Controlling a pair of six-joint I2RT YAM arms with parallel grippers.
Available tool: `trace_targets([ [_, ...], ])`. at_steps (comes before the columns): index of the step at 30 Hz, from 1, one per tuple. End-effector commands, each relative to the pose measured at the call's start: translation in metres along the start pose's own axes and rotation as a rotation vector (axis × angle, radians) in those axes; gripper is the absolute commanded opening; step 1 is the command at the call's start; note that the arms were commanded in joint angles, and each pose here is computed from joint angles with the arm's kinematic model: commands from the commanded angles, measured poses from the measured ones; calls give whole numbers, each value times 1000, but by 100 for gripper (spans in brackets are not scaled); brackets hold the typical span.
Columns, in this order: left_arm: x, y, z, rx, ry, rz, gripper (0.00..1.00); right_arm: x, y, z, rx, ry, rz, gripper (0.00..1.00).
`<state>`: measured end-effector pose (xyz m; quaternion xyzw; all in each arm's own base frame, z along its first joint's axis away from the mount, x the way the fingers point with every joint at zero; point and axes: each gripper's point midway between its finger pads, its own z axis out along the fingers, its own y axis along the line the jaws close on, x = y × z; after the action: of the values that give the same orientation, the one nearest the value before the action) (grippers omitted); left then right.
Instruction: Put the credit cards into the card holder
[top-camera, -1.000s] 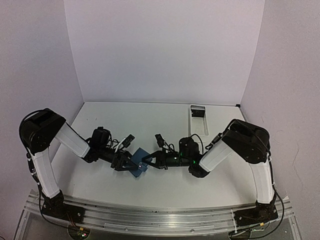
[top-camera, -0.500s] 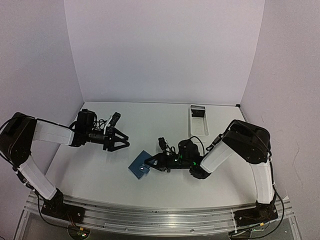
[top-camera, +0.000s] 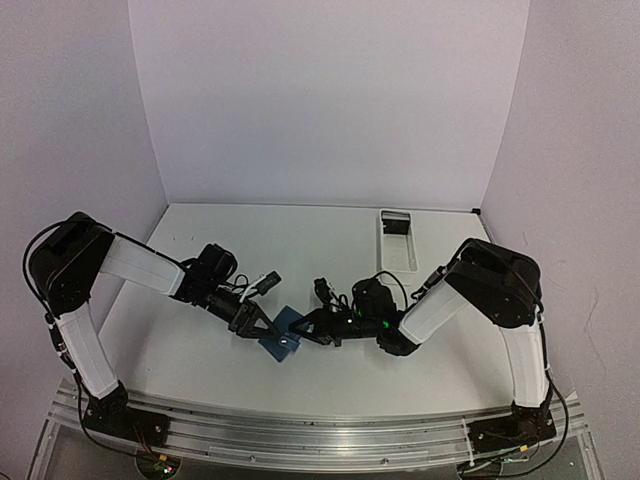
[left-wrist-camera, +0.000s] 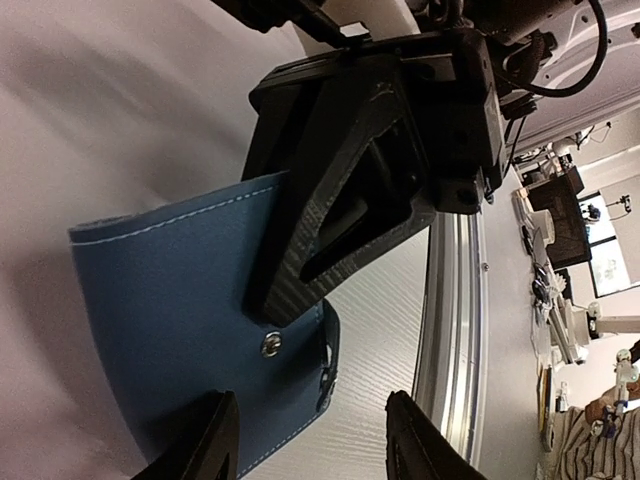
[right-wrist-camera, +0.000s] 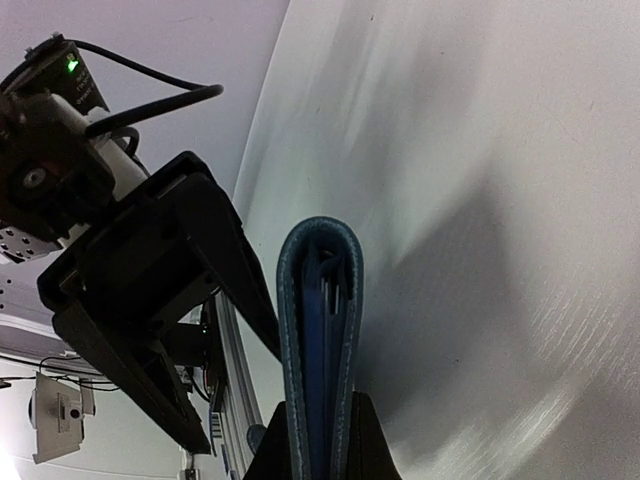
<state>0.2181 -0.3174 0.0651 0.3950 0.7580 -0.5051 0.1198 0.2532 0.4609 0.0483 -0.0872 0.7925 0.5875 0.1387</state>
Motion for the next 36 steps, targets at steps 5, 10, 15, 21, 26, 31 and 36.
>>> trace_targets([
  [5, -11, -9, 15, 51, 28, 52, 35, -8, 24, 4, -68, -2, -54, 0],
  [10, -3, -15, 17, 85, 52, 29, 25, -8, 24, 5, -69, -2, -55, 0],
  [15, 0, -17, 18, 100, 64, 32, 19, -8, 22, 5, -68, 0, -54, 0],
  [21, -16, -12, 19, 70, 35, 3, 0, -1, 16, 4, -45, 32, -70, 0],
  [26, -23, 5, 20, -20, 36, -35, 0, 12, -1, 4, 25, 105, -108, 0],
  [31, -4, 20, 23, -74, 98, -104, 0, 14, -5, 5, 32, 110, -109, 0],
  [36, -12, 42, 24, -180, 83, -155, 0, 9, -3, 10, 22, 105, -112, 0],
])
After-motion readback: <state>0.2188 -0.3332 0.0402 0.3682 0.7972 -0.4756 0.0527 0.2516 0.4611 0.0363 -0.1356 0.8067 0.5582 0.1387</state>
